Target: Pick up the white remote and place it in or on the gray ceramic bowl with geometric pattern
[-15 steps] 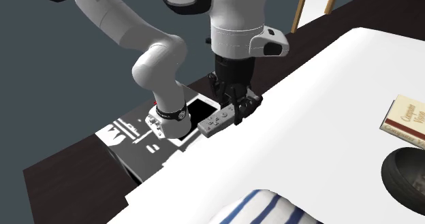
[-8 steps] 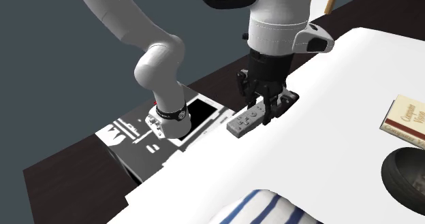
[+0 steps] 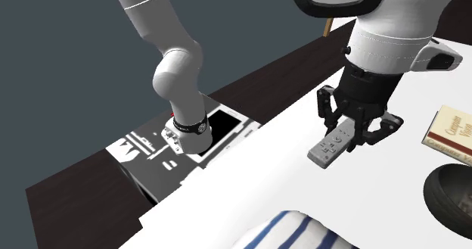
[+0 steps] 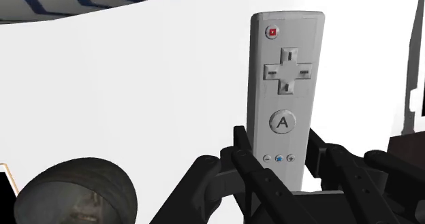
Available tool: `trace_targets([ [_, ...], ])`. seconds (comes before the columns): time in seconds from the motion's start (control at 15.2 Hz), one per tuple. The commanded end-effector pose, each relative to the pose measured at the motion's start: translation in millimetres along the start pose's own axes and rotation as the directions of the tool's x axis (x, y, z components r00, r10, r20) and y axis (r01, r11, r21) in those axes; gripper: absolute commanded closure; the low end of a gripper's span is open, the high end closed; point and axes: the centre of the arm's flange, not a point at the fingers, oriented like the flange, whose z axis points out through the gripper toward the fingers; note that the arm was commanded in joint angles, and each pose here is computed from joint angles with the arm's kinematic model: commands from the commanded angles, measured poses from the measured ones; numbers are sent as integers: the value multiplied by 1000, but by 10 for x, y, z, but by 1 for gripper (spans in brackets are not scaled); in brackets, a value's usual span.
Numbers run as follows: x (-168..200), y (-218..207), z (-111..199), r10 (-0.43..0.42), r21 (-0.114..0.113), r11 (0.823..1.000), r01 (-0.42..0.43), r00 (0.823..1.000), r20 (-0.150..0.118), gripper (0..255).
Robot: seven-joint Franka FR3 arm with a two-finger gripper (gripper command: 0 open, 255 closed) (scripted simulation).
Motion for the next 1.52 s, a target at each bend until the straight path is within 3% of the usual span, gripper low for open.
trace_targets([
  [0.0, 170, 236, 16, 0, -1, 1000, 0, 1000, 0, 255],
  [1.25, 1584, 2307, 59, 0, -1, 1000, 0, 1000, 0, 255],
  [1.45, 1644, 2395, 167, 0, -1, 1000, 0, 1000, 0, 255],
])
